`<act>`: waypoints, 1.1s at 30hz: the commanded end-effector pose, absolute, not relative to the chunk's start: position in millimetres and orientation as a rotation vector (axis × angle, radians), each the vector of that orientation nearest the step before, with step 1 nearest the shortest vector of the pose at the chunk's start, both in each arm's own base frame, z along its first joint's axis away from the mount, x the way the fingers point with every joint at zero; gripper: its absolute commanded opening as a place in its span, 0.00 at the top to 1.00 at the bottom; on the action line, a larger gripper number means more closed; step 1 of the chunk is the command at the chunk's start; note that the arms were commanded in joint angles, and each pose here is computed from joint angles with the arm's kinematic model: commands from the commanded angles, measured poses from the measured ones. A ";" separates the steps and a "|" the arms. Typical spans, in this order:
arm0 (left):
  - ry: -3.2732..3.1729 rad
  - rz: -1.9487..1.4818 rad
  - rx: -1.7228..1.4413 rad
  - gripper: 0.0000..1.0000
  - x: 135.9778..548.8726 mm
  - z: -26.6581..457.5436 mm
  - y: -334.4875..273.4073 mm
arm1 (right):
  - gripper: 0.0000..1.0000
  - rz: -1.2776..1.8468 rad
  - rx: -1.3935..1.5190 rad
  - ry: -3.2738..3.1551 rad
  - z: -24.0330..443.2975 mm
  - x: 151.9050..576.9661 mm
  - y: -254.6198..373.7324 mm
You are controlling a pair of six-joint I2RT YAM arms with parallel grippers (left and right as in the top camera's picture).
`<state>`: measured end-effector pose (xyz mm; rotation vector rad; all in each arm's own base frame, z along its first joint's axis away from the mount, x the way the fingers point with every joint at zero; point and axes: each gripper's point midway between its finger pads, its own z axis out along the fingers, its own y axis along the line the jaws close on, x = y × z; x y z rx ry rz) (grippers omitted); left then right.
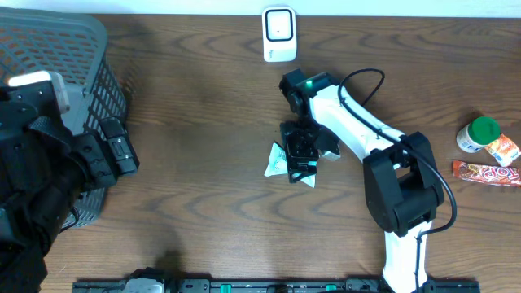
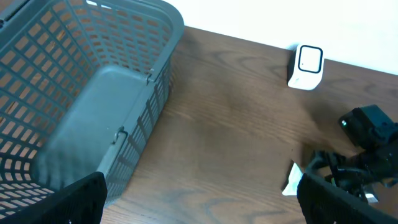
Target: Scan the item barcode
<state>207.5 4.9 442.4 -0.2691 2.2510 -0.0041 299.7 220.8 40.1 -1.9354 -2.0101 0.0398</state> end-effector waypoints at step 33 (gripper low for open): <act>2.321 0.023 -0.275 0.02 193.4 429.3 7.7 | 0.99 -0.500 -1.138 -2.106 42.5 280.4 252.2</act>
